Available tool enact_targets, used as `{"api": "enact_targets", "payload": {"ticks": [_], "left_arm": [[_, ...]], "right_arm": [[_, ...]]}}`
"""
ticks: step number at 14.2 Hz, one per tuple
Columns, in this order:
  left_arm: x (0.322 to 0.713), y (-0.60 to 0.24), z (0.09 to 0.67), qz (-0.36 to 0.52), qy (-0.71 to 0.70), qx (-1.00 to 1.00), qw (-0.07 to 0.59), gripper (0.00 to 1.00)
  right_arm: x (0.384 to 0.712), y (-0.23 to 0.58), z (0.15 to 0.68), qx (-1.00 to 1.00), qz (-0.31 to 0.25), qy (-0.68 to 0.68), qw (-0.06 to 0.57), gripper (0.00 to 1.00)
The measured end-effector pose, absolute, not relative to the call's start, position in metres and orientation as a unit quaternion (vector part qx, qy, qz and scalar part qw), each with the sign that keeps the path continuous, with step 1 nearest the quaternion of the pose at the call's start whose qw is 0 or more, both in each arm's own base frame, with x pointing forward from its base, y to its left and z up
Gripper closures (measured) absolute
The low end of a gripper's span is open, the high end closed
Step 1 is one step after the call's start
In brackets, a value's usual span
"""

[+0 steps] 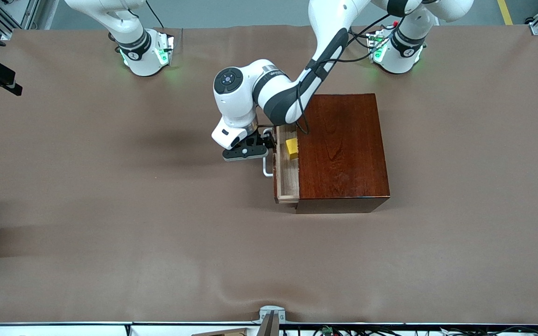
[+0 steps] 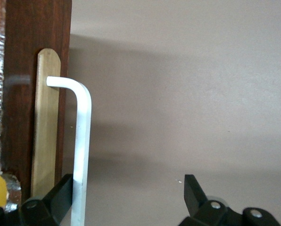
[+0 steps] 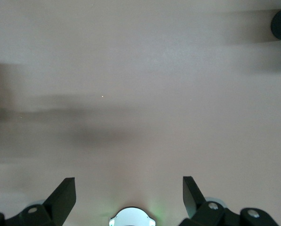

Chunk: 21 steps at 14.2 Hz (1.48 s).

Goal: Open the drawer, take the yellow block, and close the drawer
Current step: 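Pull the drawer out of the wooden box with the left gripper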

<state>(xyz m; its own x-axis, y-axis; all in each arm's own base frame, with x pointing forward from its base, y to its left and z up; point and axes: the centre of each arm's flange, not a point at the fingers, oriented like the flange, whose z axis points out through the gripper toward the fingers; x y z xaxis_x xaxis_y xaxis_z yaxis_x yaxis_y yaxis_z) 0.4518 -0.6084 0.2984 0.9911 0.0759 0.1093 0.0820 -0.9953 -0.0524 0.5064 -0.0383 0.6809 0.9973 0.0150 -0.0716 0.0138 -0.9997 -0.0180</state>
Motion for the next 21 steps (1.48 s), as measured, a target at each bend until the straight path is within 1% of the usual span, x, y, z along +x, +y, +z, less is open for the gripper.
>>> {"api": "enact_targets", "payload": {"ticks": [12, 16, 21], "left_arm": [[0.447, -0.634, 0.302, -0.071, -0.059, -0.996, -0.015, 0.00], [0.443, -0.643, 0.305, -0.077, -0.071, -0.994, -0.040, 0.00], [0.442, -0.645, 0.308, -0.078, -0.075, -0.993, -0.040, 0.00]], "right_arm": [[0.507, -0.038, 0.681, -0.999, 0.034, -0.007, 0.009, 0.00], [0.507, -0.039, 0.681, -0.999, 0.033, -0.007, 0.008, 0.00], [0.507, -0.041, 0.681, -0.999, 0.033, -0.005, 0.007, 0.00]]}}
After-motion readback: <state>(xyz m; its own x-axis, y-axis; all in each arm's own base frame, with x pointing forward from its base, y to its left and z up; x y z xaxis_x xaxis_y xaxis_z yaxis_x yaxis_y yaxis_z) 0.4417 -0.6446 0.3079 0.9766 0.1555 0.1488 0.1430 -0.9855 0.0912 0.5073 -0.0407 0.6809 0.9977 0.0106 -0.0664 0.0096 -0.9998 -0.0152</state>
